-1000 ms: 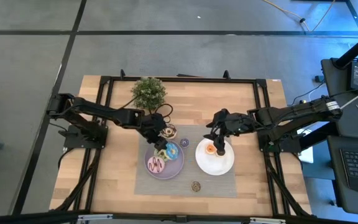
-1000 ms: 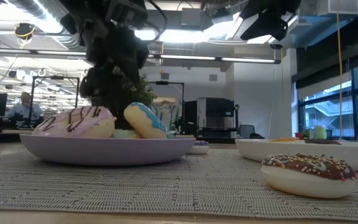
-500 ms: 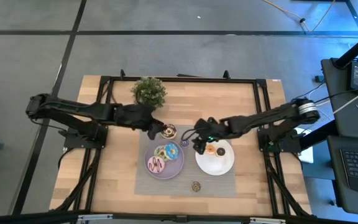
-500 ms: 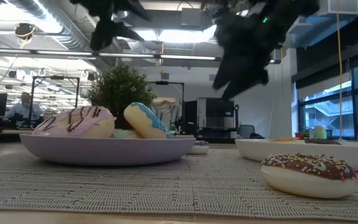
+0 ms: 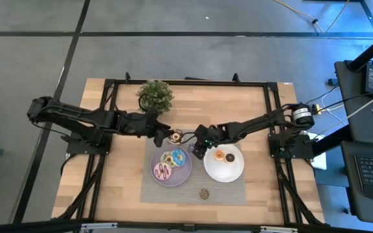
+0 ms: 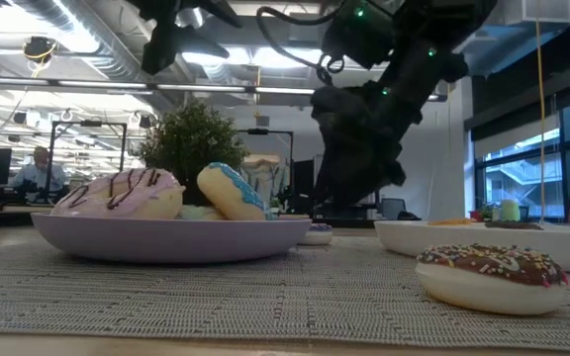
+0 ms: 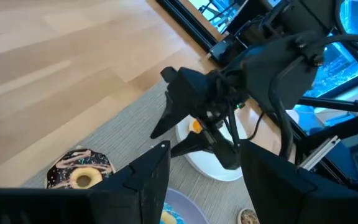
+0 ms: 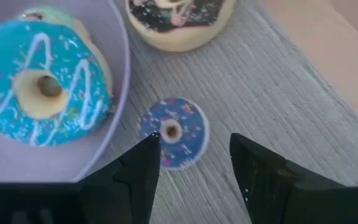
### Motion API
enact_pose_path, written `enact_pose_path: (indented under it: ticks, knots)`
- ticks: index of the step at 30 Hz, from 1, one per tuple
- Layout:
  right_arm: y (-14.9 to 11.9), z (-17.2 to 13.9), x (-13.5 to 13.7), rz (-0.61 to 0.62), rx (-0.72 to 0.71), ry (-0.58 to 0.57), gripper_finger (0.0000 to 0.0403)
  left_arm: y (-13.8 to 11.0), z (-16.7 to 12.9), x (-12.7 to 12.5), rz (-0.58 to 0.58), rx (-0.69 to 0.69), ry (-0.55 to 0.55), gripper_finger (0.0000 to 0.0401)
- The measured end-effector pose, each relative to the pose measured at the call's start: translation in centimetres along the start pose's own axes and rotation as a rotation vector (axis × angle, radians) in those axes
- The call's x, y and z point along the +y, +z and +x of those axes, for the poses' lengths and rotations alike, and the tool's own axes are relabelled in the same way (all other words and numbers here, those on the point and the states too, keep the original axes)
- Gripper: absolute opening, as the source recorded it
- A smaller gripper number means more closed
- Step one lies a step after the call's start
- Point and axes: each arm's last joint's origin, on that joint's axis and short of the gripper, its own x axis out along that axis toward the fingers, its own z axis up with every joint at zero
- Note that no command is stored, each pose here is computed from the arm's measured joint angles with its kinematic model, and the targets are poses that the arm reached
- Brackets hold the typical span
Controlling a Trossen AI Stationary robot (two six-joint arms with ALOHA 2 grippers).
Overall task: Pick & Place donuts
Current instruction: Put the small purple donut on the white plate
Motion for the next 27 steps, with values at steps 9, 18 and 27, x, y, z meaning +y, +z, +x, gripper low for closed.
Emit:
enact_pose_path:
  ticks: [9, 18, 27]
  knots:
    - [-0.7, 2.0, -0.3, 0.023, 0.035, -0.01, 0.0177, 0.0, 0.1, 0.0, 0.0, 0.001, 0.0, 0.0191]
    - [-0.6, 2.7, -0.7, 0.056, 0.033, -0.013, 0.0151, -0.1, 0.1, 0.0, 0.001, 0.005, 0.001, 0.0189]
    - [-0.6, 2.7, -0.7, 0.057, 0.037, -0.007, 0.009, -0.1, 0.1, 0.0, 0.001, 0.005, 0.001, 0.0189]
